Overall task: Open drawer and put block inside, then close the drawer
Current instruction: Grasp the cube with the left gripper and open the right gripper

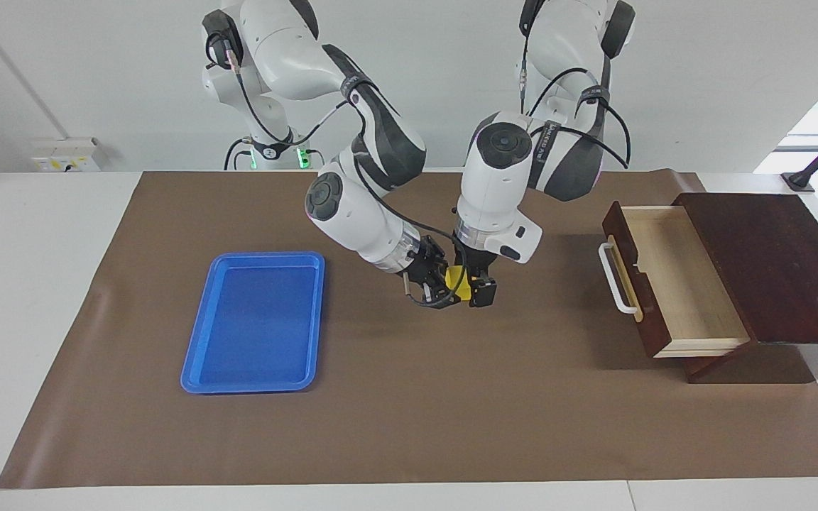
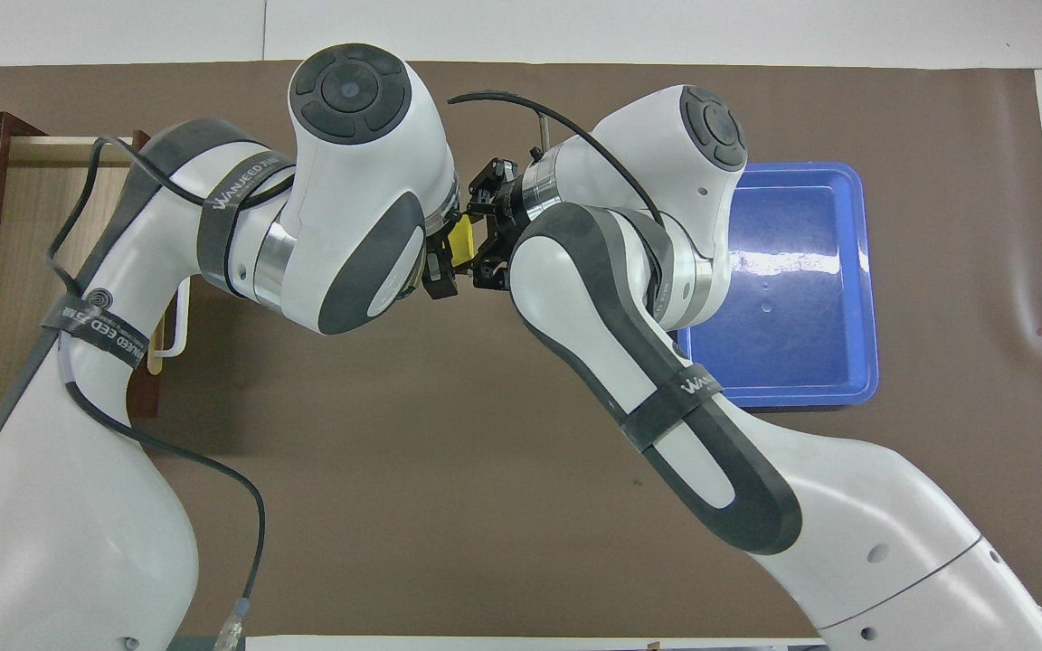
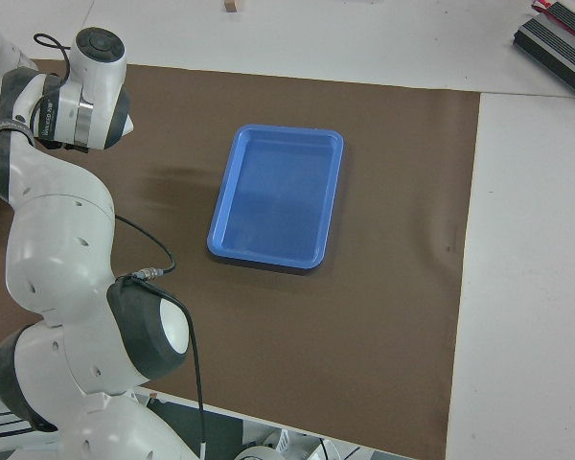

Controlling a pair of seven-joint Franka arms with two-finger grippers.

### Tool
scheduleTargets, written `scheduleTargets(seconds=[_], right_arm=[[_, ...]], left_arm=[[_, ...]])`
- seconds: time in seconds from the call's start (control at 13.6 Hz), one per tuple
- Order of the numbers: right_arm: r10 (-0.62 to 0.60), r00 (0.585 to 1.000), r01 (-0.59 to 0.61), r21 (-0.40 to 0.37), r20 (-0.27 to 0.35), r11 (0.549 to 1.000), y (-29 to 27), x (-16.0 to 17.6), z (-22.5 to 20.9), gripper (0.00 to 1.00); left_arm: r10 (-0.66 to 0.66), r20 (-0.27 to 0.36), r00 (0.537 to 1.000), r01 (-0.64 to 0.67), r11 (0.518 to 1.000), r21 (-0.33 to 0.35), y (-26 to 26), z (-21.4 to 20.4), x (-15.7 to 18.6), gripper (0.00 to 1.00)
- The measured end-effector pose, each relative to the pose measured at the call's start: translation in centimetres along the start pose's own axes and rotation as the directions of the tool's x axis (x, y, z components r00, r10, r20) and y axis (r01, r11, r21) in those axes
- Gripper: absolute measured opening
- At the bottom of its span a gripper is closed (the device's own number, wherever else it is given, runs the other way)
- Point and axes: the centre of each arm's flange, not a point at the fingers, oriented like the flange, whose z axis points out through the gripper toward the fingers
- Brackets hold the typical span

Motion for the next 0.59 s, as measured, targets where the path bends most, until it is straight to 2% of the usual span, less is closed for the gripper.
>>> scheduleTargets(seconds=[0.07,0.22,0.29,0.44,0.59], right_arm=[[0.000,1.000,0.000,0.000,0.000,1.000,0.00,0.01,0.01,0.56],[0.000,1.000,0.000,0.000,0.000,1.000,0.00,0.02,0.02,0.56],[0.000,1.000,0.000,0.000,-0.003,1.000,-0.01,0.09,0.03,0.56],[-0.008,1.000,0.008,-0.001,-0.009,1.000,-0.03,0.31,0.04,0.56],[-0.008,1.000,0.008,-0.001,-0.010,1.000,-0.02,0.35,0.10,0.56]], left_arm=[[0.001,0.000,1.000,-0.001,1.000,0.000,-0.05,0.00,-0.07,0.91],[0.006,0.000,1.000,-0.006,1.000,0.000,-0.22,0.04,-0.28,0.70],[0.010,-0.002,1.000,-0.010,1.000,0.000,-0.36,0.08,-0.46,0.70],[0.036,-0.006,0.999,-0.036,0.999,-0.002,-0.58,0.16,-0.74,0.57],[0.036,-0.007,0.999,-0.036,0.999,-0.002,-0.57,0.24,-0.75,0.57]])
